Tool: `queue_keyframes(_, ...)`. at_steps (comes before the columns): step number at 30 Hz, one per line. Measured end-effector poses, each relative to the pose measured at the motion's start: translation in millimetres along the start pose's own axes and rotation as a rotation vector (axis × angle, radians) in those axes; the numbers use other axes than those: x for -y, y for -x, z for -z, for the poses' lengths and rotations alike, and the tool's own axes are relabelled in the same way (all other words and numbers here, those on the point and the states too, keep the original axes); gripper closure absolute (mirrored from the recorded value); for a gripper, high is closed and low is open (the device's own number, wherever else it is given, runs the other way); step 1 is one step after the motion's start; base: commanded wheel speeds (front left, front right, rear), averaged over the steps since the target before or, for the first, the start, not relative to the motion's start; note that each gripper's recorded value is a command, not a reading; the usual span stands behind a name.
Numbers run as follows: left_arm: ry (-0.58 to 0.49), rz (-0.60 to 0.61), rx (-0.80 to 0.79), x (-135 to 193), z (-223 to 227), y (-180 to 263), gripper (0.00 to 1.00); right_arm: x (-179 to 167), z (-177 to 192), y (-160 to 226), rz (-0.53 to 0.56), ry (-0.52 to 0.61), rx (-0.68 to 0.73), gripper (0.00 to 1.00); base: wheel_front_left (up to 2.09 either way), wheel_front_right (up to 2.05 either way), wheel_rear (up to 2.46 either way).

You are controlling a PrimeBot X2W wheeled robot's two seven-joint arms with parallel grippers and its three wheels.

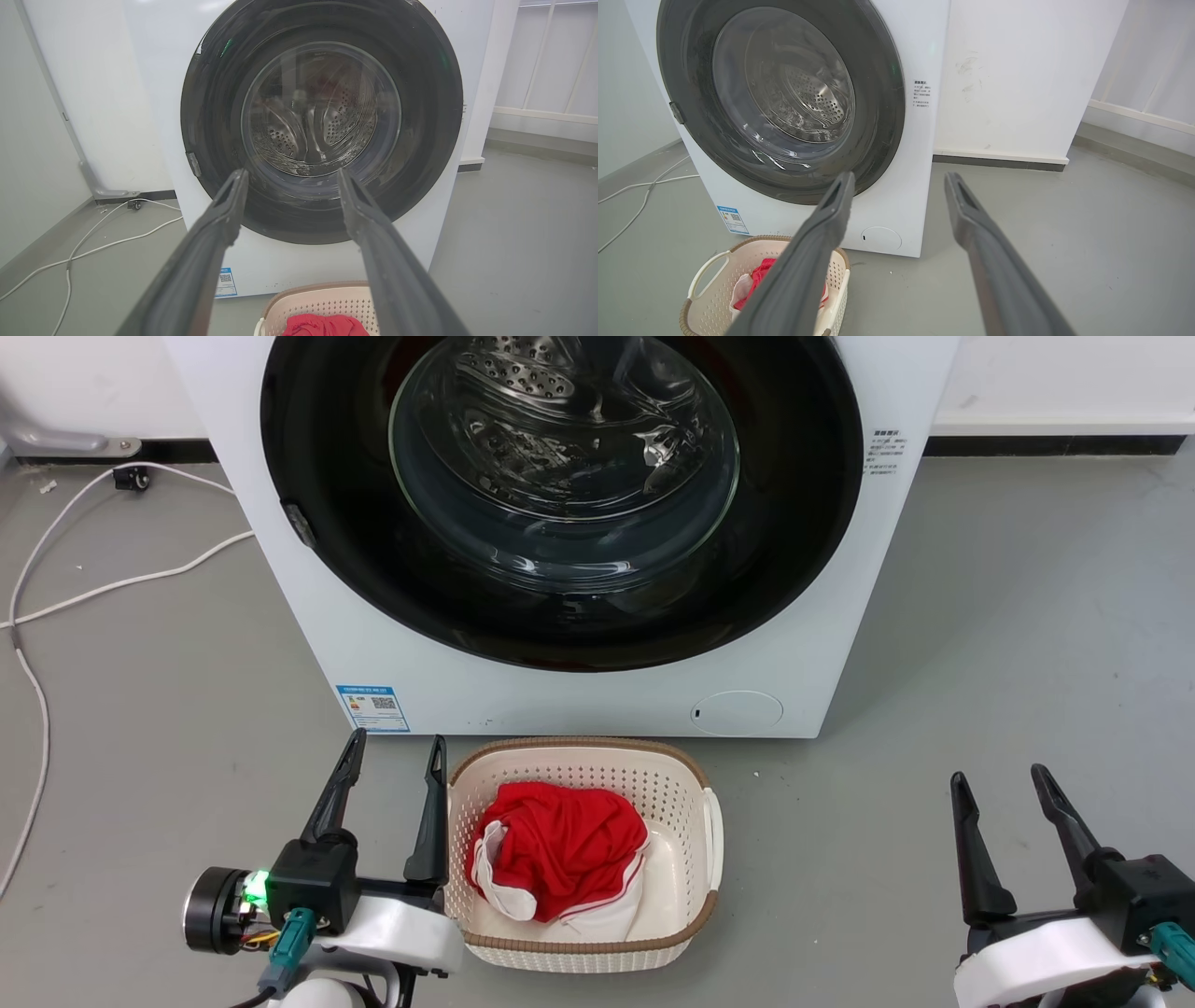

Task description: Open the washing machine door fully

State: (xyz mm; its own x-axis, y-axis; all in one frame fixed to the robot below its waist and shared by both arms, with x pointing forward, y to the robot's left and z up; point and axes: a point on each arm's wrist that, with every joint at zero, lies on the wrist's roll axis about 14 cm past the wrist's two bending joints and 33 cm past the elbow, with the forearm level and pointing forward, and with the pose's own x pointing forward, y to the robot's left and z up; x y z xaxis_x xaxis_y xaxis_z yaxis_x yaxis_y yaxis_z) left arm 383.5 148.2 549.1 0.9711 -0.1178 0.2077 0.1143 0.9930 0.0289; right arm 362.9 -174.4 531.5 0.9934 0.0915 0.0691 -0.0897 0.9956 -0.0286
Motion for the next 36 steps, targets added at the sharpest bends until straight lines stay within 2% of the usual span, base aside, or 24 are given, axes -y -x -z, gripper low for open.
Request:
queue_keyframes(12, 0.008, -0.004, -0.012, -1, 4, 0, 0.00, 0, 4, -1, 0.000, -0.004, -0.008, 0.00, 0.00, 0.00, 0.00)
queue_keyframes(13, 0.009, -0.004, -0.013, -1, 5, 0, 0.00, 0, 4, -1, 0.000, -0.007, -0.009, 0.12, 0.00, 0.00, 0.00)
queue_keyframes(14, 0.009, -0.005, -0.014, -1, 5, 0, 0.00, 0, 4, -1, 0.001, -0.017, -0.008, 0.67, 0.00, 0.00, 0.00)
queue_keyframes(15, 0.010, -0.006, -0.014, -1, 5, -1, 0.00, 0, 4, -1, 0.001, -0.021, -0.007, 1.00, 0.00, 0.00, 0.00)
queue_keyframes(20, 0.012, -0.010, -0.013, -2, 5, -2, 0.00, 1, 3, -2, 0.005, -0.055, 0.005, 1.00, 0.00, 0.00, 0.00)
queue_keyframes(24, 0.014, -0.011, -0.011, -2, 4, -2, 0.00, 4, 0, -3, 0.022, -0.144, 0.034, 1.00, 0.00, 0.00, 0.00)
queue_keyframes(26, 0.016, -0.012, -0.010, -2, 4, -2, 0.00, 8, -1, -3, 0.042, -0.245, 0.056, 1.00, 0.00, 0.00, 0.00)
queue_keyframes(29, 0.018, -0.014, -0.008, -2, 4, -2, 0.00, 18, -2, -3, 0.093, -0.500, 0.104, 1.00, 0.00, 0.00, 0.00)
queue_keyframes(36, 0.024, -0.014, -0.007, -1, 4, -3, 0.00, 33, -1, -12, 0.197, -1.243, 0.216, 1.00, 0.00, 0.00, 0.00)
